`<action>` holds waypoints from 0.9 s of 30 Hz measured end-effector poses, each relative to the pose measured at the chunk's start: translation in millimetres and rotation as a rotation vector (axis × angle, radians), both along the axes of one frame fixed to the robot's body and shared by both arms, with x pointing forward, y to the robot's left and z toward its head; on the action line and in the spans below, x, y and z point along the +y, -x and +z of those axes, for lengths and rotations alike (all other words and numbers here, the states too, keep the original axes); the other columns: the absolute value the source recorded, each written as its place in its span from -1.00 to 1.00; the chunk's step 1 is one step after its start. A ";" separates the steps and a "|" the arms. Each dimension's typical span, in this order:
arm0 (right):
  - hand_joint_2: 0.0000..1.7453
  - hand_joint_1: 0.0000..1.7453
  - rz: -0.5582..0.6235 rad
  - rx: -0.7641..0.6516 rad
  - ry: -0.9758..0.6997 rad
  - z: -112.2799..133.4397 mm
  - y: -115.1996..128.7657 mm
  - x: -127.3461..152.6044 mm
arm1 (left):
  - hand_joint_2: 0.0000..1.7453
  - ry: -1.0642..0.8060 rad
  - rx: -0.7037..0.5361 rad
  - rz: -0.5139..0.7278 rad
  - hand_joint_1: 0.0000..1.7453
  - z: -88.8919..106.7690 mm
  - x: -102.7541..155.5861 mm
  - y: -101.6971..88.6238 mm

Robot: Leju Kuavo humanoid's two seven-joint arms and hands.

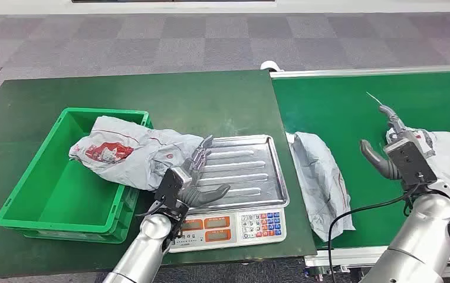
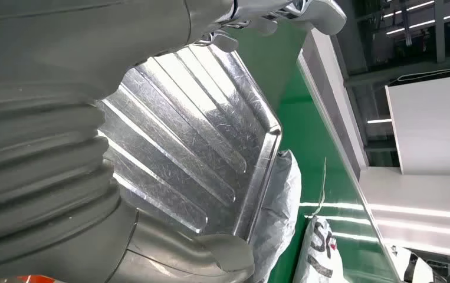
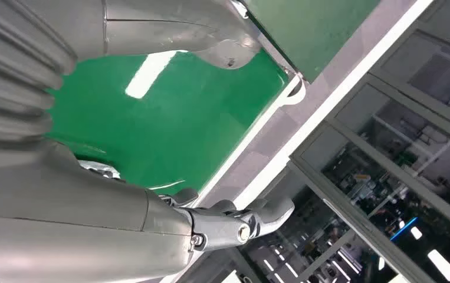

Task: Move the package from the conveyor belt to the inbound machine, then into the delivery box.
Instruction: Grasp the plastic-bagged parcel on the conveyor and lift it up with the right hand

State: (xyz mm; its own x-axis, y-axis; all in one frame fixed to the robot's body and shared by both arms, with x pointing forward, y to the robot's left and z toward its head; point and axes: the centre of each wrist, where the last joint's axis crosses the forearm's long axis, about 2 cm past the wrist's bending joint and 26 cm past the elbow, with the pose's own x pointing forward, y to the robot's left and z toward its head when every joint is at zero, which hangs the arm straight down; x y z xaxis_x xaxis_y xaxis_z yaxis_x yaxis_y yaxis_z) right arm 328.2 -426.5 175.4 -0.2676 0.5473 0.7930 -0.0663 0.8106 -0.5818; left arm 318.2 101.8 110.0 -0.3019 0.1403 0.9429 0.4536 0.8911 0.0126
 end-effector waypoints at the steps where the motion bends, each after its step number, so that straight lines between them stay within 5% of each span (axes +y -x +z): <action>1: 1.00 -1.00 -0.002 -0.001 -0.001 -0.1 0.4 0.1 | 1.00 0.000 0.000 0.000 -1.00 0.0 0.0 0.0; 5: 1.00 -1.00 -0.048 0.095 0.038 -2.4 0.5 0.4 | 1.00 0.002 0.000 0.000 -1.00 0.0 -0.3 0.1; 10: 1.00 -1.00 -0.264 0.768 0.324 -33.2 -21.8 7.7 | 1.00 -0.004 -0.005 -0.012 -1.00 -1.0 -1.0 0.2; 13: 1.00 -1.00 -0.251 0.996 0.476 -55.0 -36.0 23.1 | 1.00 -0.019 -0.009 -0.023 -1.00 0.3 -1.1 -1.4; 20: 1.00 -1.00 -0.081 1.171 0.612 -91.1 -42.2 59.6 | 1.00 -0.040 0.000 -0.028 -1.00 2.4 -0.9 -2.9; 27: 1.00 -1.00 -0.029 1.175 0.624 -98.4 -43.1 71.3 | 1.00 -0.043 0.004 -0.025 -1.00 3.1 -0.1 -2.6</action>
